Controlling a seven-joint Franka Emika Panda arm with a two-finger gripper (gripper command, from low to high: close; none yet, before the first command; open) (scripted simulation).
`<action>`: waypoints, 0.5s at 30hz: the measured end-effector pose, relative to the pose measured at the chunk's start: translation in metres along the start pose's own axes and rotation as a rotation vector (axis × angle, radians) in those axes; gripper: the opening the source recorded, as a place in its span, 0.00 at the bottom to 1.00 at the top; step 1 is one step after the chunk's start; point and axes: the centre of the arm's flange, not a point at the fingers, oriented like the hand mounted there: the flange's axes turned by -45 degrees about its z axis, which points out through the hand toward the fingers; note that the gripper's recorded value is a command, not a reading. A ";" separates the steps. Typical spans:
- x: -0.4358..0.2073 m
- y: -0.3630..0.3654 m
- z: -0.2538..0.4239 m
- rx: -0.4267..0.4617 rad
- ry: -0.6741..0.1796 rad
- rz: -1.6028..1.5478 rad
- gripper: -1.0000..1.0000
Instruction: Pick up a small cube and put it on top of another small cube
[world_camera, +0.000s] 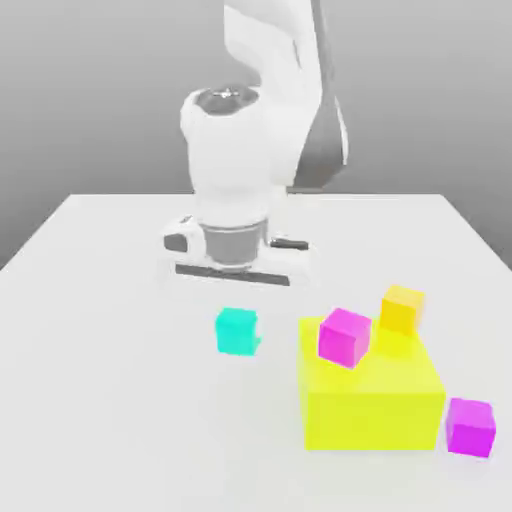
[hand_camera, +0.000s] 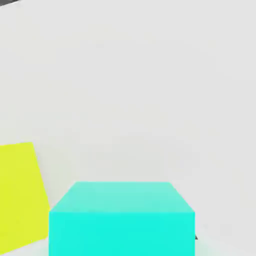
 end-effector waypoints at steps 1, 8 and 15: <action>-0.008 -0.022 -0.008 0.000 -0.002 -0.019 0.00; -0.104 -0.142 -0.050 -0.026 -0.009 -0.143 0.00; -0.115 -0.148 0.004 -0.033 -0.007 -0.153 1.00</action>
